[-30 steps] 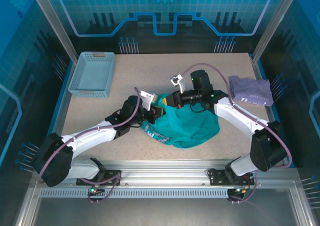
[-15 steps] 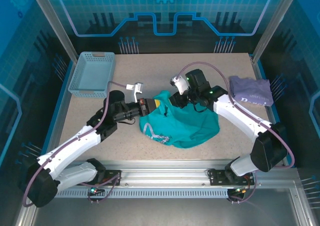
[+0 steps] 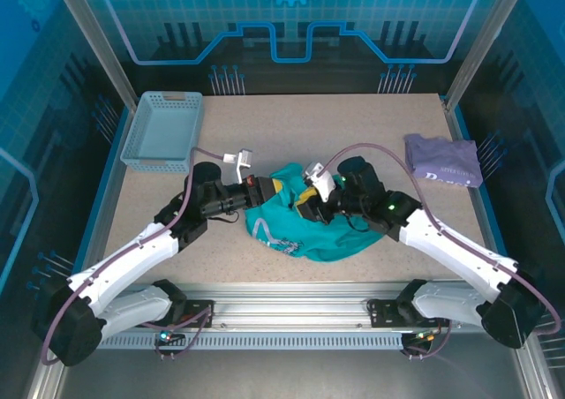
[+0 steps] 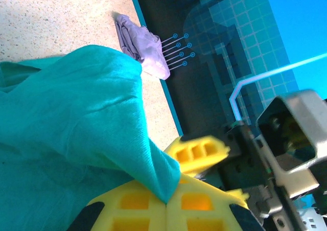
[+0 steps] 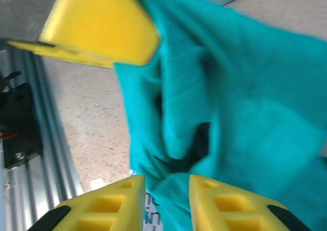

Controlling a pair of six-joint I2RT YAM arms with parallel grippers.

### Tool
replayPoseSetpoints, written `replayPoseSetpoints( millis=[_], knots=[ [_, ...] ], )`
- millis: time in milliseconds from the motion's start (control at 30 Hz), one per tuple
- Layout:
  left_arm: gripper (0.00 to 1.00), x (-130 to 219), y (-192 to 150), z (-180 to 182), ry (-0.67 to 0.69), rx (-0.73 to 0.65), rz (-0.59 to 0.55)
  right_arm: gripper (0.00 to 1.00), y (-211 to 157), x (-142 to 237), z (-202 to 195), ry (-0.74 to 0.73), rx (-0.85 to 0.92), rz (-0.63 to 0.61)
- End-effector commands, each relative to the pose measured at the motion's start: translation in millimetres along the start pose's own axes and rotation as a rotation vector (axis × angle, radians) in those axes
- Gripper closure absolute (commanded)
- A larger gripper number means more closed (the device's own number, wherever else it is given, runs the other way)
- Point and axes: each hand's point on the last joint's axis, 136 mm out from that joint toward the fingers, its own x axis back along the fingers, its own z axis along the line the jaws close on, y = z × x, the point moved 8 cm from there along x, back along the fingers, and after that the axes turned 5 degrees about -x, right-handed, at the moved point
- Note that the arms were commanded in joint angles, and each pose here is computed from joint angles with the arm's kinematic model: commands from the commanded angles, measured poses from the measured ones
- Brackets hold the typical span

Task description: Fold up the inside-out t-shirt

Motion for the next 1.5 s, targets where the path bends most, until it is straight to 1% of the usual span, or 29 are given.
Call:
replayPoseSetpoints(
  millis=[0, 133, 233, 333, 500, 700, 900, 933, 967, 1000, 1067, 1133, 1233, 1333, 1467],
  knots=[
    [1.0, 4.7, -1.4, -2.5, -0.029, -0.004, 0.005, 0.75, 8.7, -11.4, 6.8, 0.094, 0.012, -0.056],
    [1.0, 6.9, -1.5, -4.2, -0.033, -0.013, 0.002, 0.79, 11.6, -22.1, -2.8, 0.048, -0.013, -0.035],
    [1.0, 8.1, -1.8, -4.9, -0.034, -0.019, 0.0, 0.81, 13.6, -26.8, -9.5, 0.016, -0.028, -0.023],
    [1.0, 8.3, -1.5, -5.1, -0.035, -0.024, -0.001, 0.81, 15.5, -30.1, -11.8, 0.02, -0.031, -0.023],
    [1.0, 7.7, -1.5, -5.1, -0.036, -0.027, 0.002, 0.78, 16.9, -35.2, -13.7, 0.018, -0.033, -0.02],
    [1.0, 7.8, -1.5, -5.1, -0.037, -0.032, 0.002, 0.75, 24.9, -32.0, -17.2, 0.004, -0.023, -0.048],
    [1.0, 6.7, -2.4, -3.2, -0.035, -0.029, 0.005, 0.74, 32.8, -33.5, -15.7, 0.029, 0.003, -0.052],
    [1.0, 7.0, -2.2, -3.9, -0.036, -0.031, 0.005, 0.75, 33.5, -35.1, -15.6, 0.037, 0.004, -0.05],
    [1.0, 7.0, -2.2, -3.6, -0.036, -0.03, 0.004, 0.78, 33.7, -36.0, -15.5, 0.043, 0.003, -0.049],
    [1.0, 7.0, -2.6, -3.2, -0.034, -0.03, 0.005, 0.82, 34.1, -36.6, -15.1, 0.05, 0.005, -0.049],
    [1.0, 7.6, -2.4, -2.6, -0.031, -0.029, 0.001, 0.93, 34.1, -36.1, -13.2, 0.069, 0.008, -0.048],
    [1.0, 8.5, -1.4, -1.1, -0.023, -0.028, -0.007, 0.99, 33.5, -32.6, -11.6, 0.082, 0.01, -0.048],
    [1.0, 12.3, 1.0, 6.2, 0.02, -0.018, -0.037, 1.0, 32.9, -18.6, -7.5, 0.104, 0.015, -0.05],
    [1.0, 17.5, 4.3, 15.4, 0.073, -0.015, -0.076, 1.0, 34.4, 1.0, -1.6, 0.167, 0.009, -0.058],
    [1.0, 18.2, 6.3, 21.7, 0.115, -0.039, -0.087, 1.0, 40.2, 20.8, 5.3, 0.25, -0.015, -0.086]
  ],
)
